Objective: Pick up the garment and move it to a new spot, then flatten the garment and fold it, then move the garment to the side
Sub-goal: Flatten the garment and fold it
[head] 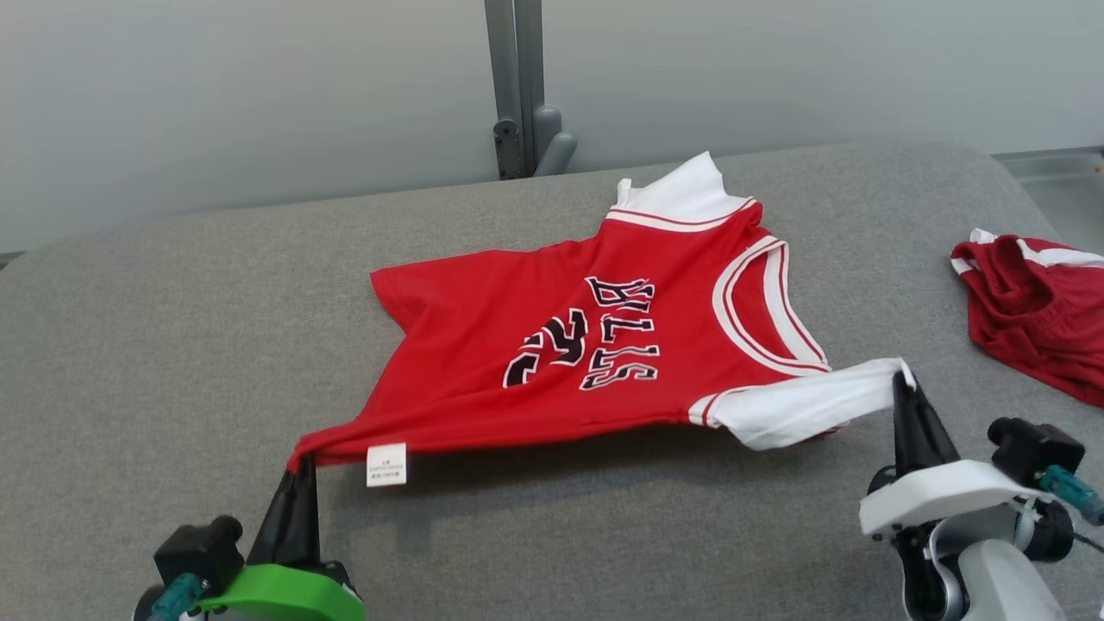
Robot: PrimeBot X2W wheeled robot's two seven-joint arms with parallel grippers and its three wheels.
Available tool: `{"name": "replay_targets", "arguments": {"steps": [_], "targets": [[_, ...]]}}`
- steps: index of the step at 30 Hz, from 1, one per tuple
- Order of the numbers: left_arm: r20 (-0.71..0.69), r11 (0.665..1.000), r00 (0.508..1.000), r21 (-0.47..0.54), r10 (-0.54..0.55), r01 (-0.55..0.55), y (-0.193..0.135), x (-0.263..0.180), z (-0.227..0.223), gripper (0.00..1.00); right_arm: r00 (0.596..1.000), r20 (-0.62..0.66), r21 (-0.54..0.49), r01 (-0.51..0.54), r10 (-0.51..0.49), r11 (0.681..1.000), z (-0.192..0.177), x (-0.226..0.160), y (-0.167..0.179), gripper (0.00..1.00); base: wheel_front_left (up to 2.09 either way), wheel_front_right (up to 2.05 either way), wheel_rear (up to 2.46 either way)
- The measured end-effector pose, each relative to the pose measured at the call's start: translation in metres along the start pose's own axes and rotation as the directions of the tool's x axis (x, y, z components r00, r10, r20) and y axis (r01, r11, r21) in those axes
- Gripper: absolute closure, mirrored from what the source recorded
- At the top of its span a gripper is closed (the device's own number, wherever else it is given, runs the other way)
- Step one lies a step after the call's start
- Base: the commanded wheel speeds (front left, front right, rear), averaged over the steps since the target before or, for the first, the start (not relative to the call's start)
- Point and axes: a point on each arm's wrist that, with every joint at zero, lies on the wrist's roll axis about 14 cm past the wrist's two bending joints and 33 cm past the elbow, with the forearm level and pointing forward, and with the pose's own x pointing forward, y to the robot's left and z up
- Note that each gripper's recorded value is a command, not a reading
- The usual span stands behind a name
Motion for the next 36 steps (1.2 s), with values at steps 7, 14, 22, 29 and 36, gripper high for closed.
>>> {"name": "replay_targets", "arguments": {"steps": [7,14,22,29,36], "targets": [[0.33,0.979,0.928,0.161,-0.17,0.123,-0.033,0.024,0.129,1.0,0.926,0.354,0.025,-0.149,0.131,0.988,0.128,0.015,0.036,1.0,0.0,0.0,0.0],[0.503,0.924,0.802,0.351,-0.322,0.15,-0.057,0.024,0.231,1.0,0.797,0.547,-0.079,-0.256,0.257,0.963,0.221,0.012,0.068,1.0,0.0,0.0,0.0],[0.444,0.864,0.819,0.491,-0.363,0.117,-0.057,0.066,0.273,1.0,0.732,0.587,-0.235,-0.255,0.346,0.938,0.284,0.042,0.093,1.0,0.0,0.0,0.0],[0.389,0.812,0.846,0.578,-0.365,0.085,-0.062,0.131,0.302,1.0,0.755,0.555,-0.319,-0.194,0.349,0.928,0.313,0.114,0.111,1.0,0.0,0.0,0.0],[0.398,0.788,0.872,0.616,-0.284,-0.025,-0.038,0.203,0.322,1.0,0.74,0.589,-0.394,-0.088,0.325,0.915,0.344,0.185,0.123,1.0,0.0,0.0,0.0]]}}
